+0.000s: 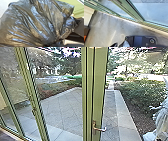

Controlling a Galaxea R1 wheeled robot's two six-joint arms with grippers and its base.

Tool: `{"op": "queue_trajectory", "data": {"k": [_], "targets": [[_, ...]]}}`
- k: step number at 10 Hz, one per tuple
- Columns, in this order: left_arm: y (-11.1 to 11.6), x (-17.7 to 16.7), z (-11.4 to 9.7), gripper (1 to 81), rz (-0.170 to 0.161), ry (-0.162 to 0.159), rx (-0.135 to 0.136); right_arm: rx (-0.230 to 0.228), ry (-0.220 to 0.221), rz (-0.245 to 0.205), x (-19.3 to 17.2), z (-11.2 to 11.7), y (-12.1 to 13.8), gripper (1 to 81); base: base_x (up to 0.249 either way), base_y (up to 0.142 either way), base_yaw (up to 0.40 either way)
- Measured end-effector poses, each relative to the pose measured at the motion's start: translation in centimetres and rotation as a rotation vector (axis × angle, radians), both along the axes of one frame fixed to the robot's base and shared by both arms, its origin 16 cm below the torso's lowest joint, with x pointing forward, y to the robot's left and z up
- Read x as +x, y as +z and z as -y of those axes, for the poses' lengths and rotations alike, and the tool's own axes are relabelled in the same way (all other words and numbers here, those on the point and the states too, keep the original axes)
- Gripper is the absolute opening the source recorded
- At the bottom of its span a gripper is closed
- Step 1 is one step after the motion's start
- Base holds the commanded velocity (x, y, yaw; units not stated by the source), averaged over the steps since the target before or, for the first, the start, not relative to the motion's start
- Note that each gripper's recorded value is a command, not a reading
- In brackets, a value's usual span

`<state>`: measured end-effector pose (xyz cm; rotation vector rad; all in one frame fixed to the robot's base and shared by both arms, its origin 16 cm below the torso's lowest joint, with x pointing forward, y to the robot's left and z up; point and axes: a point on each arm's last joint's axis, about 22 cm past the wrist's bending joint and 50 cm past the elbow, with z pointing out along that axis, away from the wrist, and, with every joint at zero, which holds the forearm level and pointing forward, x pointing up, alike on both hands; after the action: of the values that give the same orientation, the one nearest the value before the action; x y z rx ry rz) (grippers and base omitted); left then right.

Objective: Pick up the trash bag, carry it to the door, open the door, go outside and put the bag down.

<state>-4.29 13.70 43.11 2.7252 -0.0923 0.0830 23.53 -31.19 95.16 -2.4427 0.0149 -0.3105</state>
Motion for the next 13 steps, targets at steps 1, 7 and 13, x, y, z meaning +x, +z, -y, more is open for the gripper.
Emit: {"op": "queue_trajectory", "data": {"k": [1, 7, 13], "targets": [[0.0, 0.0, 0.1, 1.0, 0.0, 0.001, -0.001, 0.016, -0.001, -0.013, 0.6, -1.1, 0.4, 81.1, 0.0, 0.0, 0.0], [0.0, 0.0, 0.0, 1.0, -0.009, 0.018, 0.001, -0.001, -0.085, -0.065, 5.5, -4.8, -0.5, 81.1, 0.0, 0.0, 0.0], [0.0, 0.0, -0.1, 1.0, -0.012, 0.025, 0.002, 0.04, -0.192, 0.039, 14.3, -4.5, 1.4, 81.1, 0.0, 0.0, 0.0]]}}
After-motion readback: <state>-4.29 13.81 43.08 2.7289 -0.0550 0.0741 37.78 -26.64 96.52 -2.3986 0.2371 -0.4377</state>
